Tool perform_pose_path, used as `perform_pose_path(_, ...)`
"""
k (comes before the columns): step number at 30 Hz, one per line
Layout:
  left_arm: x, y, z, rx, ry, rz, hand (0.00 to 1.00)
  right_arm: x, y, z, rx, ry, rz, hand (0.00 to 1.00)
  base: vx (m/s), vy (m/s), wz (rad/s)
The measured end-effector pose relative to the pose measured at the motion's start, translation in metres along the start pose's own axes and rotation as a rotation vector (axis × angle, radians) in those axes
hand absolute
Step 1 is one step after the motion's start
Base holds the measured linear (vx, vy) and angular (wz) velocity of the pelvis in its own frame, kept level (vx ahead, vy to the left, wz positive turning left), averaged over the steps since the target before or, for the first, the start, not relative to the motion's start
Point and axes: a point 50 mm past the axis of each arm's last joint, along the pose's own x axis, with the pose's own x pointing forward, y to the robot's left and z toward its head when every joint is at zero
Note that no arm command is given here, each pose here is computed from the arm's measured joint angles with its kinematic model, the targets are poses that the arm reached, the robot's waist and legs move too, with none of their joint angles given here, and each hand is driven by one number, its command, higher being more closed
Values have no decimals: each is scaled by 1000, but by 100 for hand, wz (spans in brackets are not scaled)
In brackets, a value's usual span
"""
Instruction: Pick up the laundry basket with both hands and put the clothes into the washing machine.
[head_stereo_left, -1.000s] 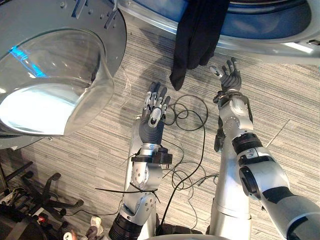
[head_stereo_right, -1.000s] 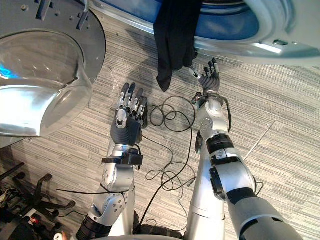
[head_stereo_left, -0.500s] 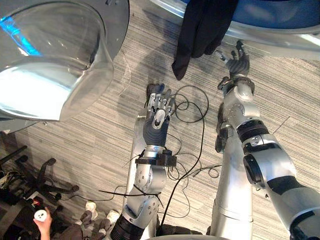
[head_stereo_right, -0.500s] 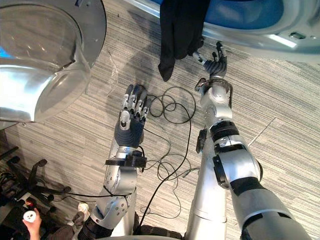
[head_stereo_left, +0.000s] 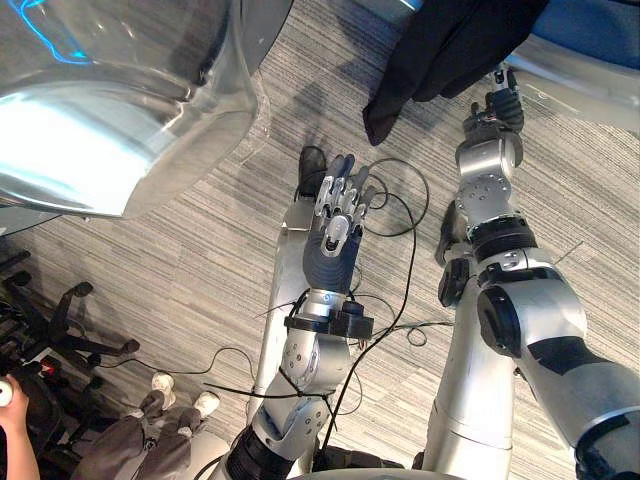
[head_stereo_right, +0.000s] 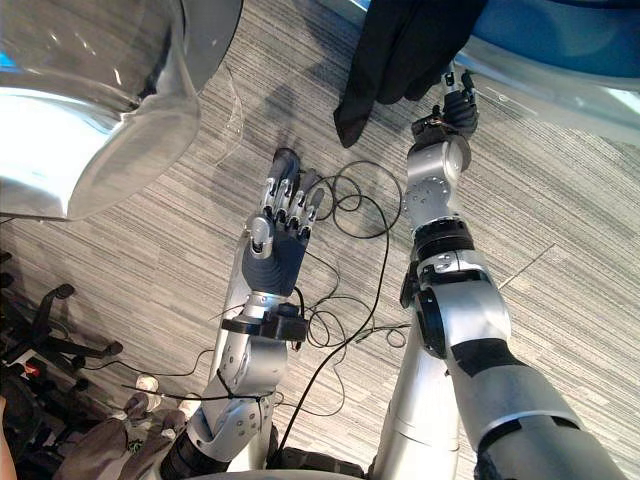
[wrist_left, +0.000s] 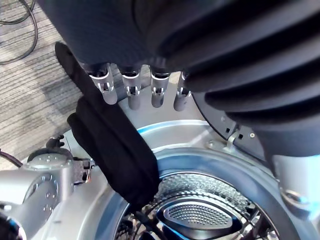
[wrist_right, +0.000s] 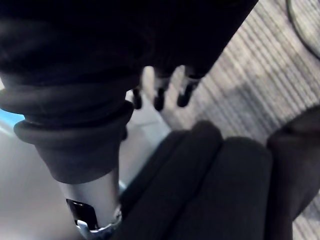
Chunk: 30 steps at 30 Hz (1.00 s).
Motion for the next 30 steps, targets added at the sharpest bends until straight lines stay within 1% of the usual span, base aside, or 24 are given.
perform_pose_path(4,-3,-9,-2,-33,17,-26,0,3,5,11,-53,-32,17,0,2,7,2)
perform_pose_path(8,-4,-10,-4,-48,29,-22,0,4,12,17,-56,-36,15,0,0,0,0)
perform_pose_path(12,-4,-10,-4,-54,32,-19,0,3,16,13,-91,-27,33,0,0,-3,1)
perform_pose_path(13,-5,-12,-3,-60,29,-26,0,4,22,11,-100,-13,30,0,0,0,0)
perform_pose_path(18,-6,-18,3,-75,13,-43,0,3,32,7,-96,12,21,0,0,0,0)
perform_pose_path(24,-6,-17,3,-76,8,-39,0,2,33,3,-49,37,13,0,2,-8,4)
perform_pose_path(30,-3,-13,6,-75,-14,-14,0,-11,56,-4,43,51,88,0,3,-11,-5)
